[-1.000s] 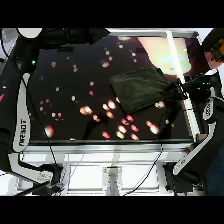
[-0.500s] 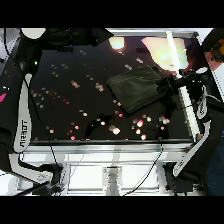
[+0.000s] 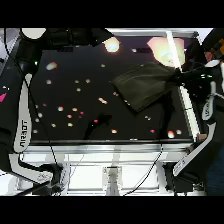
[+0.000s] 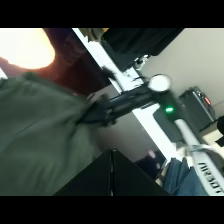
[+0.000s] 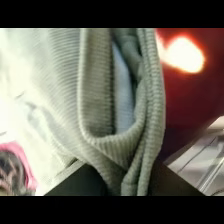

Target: Fold the clothes and pants, and hang the long-sleeved shirts on hangers.

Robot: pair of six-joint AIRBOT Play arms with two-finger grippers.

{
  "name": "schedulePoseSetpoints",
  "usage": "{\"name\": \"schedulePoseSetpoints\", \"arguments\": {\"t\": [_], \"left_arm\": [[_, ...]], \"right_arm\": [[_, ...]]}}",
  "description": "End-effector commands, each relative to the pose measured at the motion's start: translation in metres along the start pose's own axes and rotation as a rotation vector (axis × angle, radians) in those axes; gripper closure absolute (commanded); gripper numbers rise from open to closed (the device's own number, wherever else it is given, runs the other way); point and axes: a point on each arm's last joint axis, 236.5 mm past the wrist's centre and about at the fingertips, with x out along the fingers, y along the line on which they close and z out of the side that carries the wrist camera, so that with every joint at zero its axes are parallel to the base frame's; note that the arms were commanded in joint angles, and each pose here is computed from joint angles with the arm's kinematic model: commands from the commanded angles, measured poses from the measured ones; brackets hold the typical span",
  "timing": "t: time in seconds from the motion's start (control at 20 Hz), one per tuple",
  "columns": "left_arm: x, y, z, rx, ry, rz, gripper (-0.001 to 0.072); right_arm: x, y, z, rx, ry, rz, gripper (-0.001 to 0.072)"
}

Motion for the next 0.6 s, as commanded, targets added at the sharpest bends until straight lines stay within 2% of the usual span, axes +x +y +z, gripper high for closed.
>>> {"name": "schedulePoseSetpoints", "arguments": {"t": [0.0,0.2,0.4,0.55], "left_arm": [[0.0,0.001,0.0,-0.001,0.0,0.0,0.0664],[0.0,0.001,0.0,0.0,0.0,0.0,0.0664],[0.0,0.001,0.0,0.0,0.0,0.001,0.0664],[0.0,0.001,0.0,0.0,0.0,0.001,0.0664]], "right_arm": [[-0.08,-0.037,0.014,0.054,-0.143,-0.097,0.07],[-0.171,-0.123,0.001,0.234,-0.247,-0.214,0.0699],[-0.238,-0.224,-0.068,0.505,-0.188,-0.393,0.0699],[-0.274,-0.274,-0.116,0.653,-0.154,-0.492,0.0699]]}}
